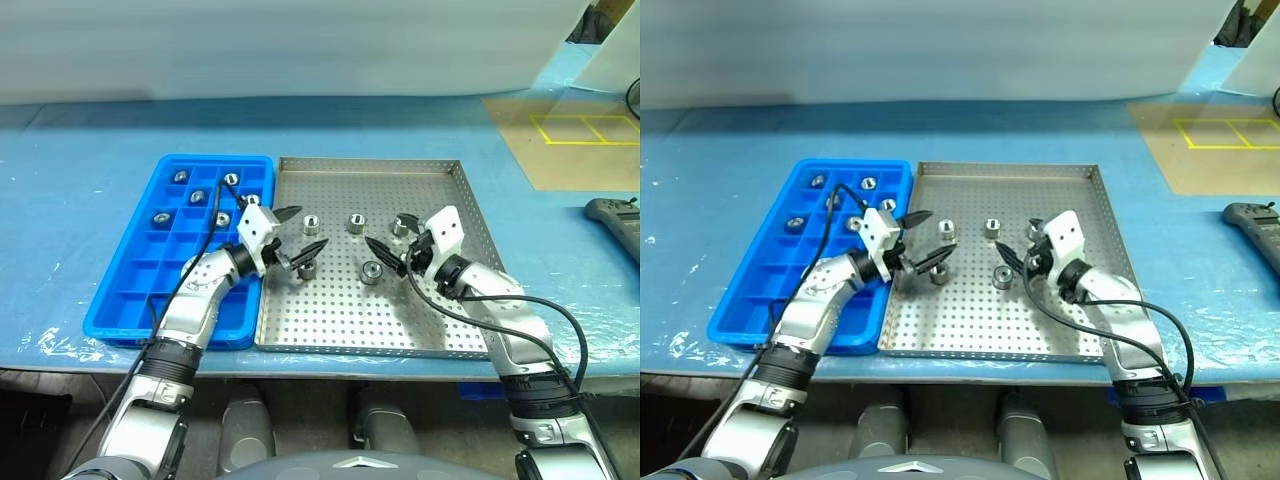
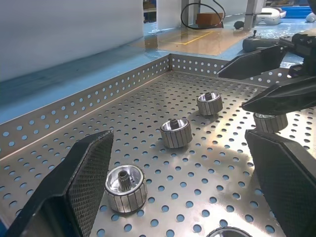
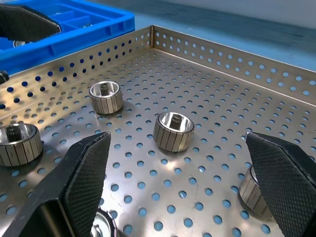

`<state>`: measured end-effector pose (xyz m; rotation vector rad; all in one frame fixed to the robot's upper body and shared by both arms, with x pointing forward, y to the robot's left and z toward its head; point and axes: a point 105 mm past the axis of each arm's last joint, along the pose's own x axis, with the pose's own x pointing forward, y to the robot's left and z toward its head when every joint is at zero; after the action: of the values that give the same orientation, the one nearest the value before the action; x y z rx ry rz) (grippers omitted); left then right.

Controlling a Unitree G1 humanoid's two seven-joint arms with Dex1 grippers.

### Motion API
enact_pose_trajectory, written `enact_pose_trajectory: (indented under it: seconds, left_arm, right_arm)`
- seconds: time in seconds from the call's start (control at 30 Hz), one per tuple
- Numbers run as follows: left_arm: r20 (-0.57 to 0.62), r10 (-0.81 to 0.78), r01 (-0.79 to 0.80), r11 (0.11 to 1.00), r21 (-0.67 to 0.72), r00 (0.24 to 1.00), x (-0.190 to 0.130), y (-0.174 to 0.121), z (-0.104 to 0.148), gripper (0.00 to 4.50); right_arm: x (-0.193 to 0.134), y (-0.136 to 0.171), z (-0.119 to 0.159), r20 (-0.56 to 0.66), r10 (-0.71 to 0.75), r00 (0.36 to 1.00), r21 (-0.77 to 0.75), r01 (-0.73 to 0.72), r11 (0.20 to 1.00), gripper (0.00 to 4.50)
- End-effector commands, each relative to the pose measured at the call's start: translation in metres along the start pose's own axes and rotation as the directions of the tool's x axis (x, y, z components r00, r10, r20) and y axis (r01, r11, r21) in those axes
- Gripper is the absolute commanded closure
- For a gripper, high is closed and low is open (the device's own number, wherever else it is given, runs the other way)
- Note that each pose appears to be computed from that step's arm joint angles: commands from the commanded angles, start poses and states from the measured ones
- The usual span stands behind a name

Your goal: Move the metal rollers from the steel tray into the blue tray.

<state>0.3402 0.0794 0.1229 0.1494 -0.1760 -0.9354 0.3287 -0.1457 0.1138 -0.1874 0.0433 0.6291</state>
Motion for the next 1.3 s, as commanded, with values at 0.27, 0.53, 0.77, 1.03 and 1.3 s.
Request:
enact_pose_trajectory:
  seconds: [0.27,0.53,0.77,1.03,1.3]
  left_arm:
    - [0.051,0.019,-0.02,1.0,0.021,0.999,-0.003,0.007,0.017,0.0]
    - [-0.044,-0.03,0.03,0.999,0.016,0.999,0.002,0.009,0.018,0.0]
    - [-0.08,-0.219,0.222,0.974,0.033,0.972,0.006,-0.001,0.039,0.0]
    - [-0.145,-0.371,0.379,0.925,0.035,0.917,0.009,-0.01,0.048,0.0]
    - [-0.283,-0.486,0.511,0.859,0.018,0.827,0.005,-0.015,0.035,0.0]
  right_arm:
    - [-0.014,-0.015,0.023,0.066,-0.029,0.997,-0.047,0.032,0.998,0.03]
    - [-0.022,-0.011,0.028,0.038,0.03,0.999,-0.06,-0.028,0.998,0.03]
    - [-0.03,0.008,0.04,0.017,0.173,0.985,-0.064,-0.172,0.983,0.03]
    - [-0.034,0.025,0.049,-0.013,0.276,0.961,-0.066,-0.276,0.959,0.03]
    - [-0.037,0.027,0.045,-0.049,0.297,0.954,-0.073,-0.3,0.951,0.03]
